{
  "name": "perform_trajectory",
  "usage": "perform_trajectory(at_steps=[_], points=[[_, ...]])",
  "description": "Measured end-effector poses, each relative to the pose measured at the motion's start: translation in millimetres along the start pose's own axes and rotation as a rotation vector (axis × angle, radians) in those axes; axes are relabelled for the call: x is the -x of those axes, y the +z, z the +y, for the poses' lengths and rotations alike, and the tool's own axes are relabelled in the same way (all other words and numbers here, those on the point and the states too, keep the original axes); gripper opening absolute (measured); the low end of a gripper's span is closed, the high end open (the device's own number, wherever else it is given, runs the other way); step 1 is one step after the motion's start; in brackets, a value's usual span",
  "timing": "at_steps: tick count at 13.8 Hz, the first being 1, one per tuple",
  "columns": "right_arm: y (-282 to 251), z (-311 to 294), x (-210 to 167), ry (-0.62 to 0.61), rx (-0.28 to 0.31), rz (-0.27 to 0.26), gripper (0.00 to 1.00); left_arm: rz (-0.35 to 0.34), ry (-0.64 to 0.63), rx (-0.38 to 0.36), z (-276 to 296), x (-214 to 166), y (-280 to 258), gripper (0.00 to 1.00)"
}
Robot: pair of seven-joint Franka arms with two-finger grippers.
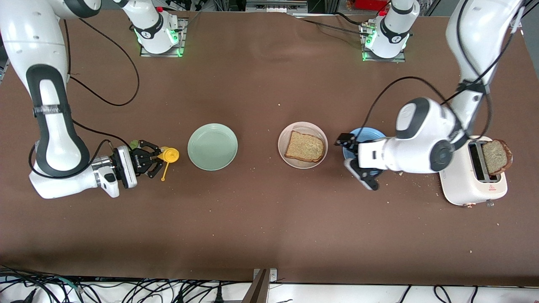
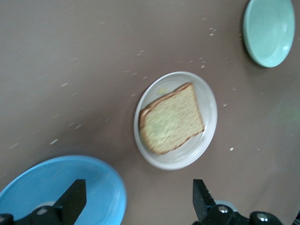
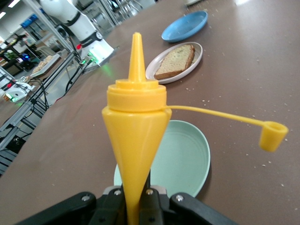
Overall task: Make sandwich in beige plate with both arms
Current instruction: 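Raise the left gripper to rest while the right gripper carries the mustard over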
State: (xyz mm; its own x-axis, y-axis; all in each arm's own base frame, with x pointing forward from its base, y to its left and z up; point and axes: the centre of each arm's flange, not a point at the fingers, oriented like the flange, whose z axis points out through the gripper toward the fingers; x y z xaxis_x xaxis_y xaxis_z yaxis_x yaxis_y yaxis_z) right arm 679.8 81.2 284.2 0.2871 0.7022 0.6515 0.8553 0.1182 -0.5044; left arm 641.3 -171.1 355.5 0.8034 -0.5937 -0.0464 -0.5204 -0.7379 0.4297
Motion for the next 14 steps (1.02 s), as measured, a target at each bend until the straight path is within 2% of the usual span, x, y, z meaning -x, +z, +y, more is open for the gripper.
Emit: perform_trajectory(at_steps=[3,5,7,9,12,14], points=[[6,-10,-70,0.127,0.048,-0.193,0.08,-0.022,-0.007,-0.194,-17,33,-66,1.0],[36,-16,-110,0.208,0.071,-0.301,0.08,-0.064,-0.001,-0.273,-2,46,-99,1.0],[73,-25,-152,0.294,0.105,-0.387,0.08,-0.071,-0.017,-0.297,7,55,-132,1.0],[109,-39,-193,0.356,0.166,-0.474,0.08,-0.056,-0.054,-0.308,7,63,-163,1.0],[169,-60,-240,0.376,0.292,-0.631,0.08,-0.059,-0.207,-0.303,18,78,-201,1.0],[223,-76,-266,0.369,0.404,-0.747,0.08,-0.073,-0.288,-0.297,25,85,-213,1.0]])
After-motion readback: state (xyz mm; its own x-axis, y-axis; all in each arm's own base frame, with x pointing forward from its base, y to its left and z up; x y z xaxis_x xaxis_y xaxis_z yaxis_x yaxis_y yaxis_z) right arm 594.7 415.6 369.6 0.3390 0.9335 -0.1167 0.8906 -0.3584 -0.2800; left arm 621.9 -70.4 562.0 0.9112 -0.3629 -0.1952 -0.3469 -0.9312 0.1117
